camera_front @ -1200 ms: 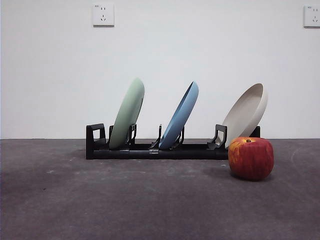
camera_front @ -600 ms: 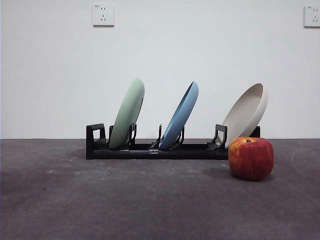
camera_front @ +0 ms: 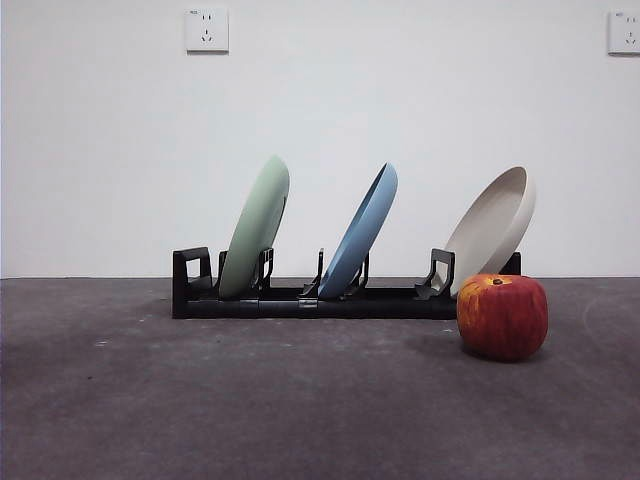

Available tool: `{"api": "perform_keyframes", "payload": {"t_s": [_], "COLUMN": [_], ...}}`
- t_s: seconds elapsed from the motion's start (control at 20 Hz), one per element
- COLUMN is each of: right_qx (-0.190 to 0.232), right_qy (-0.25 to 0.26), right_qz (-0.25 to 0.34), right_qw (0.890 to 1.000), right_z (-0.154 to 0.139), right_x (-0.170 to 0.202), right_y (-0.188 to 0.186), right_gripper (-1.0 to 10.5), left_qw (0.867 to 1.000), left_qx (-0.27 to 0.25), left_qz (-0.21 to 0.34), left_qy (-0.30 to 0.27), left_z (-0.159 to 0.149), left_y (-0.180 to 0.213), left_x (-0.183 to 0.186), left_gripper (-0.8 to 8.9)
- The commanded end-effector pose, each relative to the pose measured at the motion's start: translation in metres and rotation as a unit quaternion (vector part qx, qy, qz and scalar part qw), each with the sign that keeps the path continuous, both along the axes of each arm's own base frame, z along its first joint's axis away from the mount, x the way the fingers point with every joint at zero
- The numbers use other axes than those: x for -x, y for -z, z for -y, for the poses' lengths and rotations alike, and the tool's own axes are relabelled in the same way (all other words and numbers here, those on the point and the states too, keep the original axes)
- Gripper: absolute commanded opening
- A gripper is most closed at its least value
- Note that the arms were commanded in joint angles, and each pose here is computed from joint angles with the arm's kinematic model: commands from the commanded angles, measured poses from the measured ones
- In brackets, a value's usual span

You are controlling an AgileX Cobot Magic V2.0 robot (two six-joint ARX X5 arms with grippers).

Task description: Take the green plate from the plate rack,put the plate on the table,take the apple from the table,put the apple in the plate

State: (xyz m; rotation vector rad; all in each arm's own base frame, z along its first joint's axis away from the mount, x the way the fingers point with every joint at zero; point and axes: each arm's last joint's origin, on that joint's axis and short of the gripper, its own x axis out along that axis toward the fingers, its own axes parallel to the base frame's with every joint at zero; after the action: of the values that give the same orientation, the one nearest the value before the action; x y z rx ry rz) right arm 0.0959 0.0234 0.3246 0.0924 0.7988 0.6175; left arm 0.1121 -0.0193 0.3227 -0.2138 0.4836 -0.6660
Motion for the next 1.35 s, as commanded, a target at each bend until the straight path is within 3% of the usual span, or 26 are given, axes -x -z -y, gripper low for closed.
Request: {"api": "perform_keyframes", "payload": {"t_s": [0.05, 0.25, 0.6, 1.0, 1.35], "right_qx": [-0.001, -0.001, -0.001, -0.001, 0.0], "right_qy": [0.0, 0.0, 0.0, 0.0, 0.001], "right_qz": [0.003, 0.002, 0.002, 0.001, -0.004], "right_qw": [1.0, 1.0, 1.0, 1.0, 1.0], "right_z": [0.0, 0.0, 0.0, 0.0, 0.0], "right_x": [0.0, 0.0, 0.0, -0.001, -0.003], "right_y": [-0.001, -0.001, -0.001, -0.001, 0.0], "right_gripper": [6.8, 6.8, 6.8, 6.8, 6.8], "left_qw": [1.0, 0.999, 0.997, 0.996, 0.994], "left_qx": [0.002, -0.017, -0.055, -0.084, -0.101], "left_qz": [0.014, 0.028, 0.057, -0.003, -0.027], "left_qy": [0.011, 0.025, 0.019, 0.01, -0.004], "left_z": [0.004, 0.022, 0.08, 0.119, 0.131], "left_y": [-0.012, -0.033, -0.045, 0.006, 0.054], "left_x": [-0.015, -0.058, -0.156, -0.26, -0.293], "left_gripper": [5.71, 5.7, 5.7, 5.7, 5.64]}}
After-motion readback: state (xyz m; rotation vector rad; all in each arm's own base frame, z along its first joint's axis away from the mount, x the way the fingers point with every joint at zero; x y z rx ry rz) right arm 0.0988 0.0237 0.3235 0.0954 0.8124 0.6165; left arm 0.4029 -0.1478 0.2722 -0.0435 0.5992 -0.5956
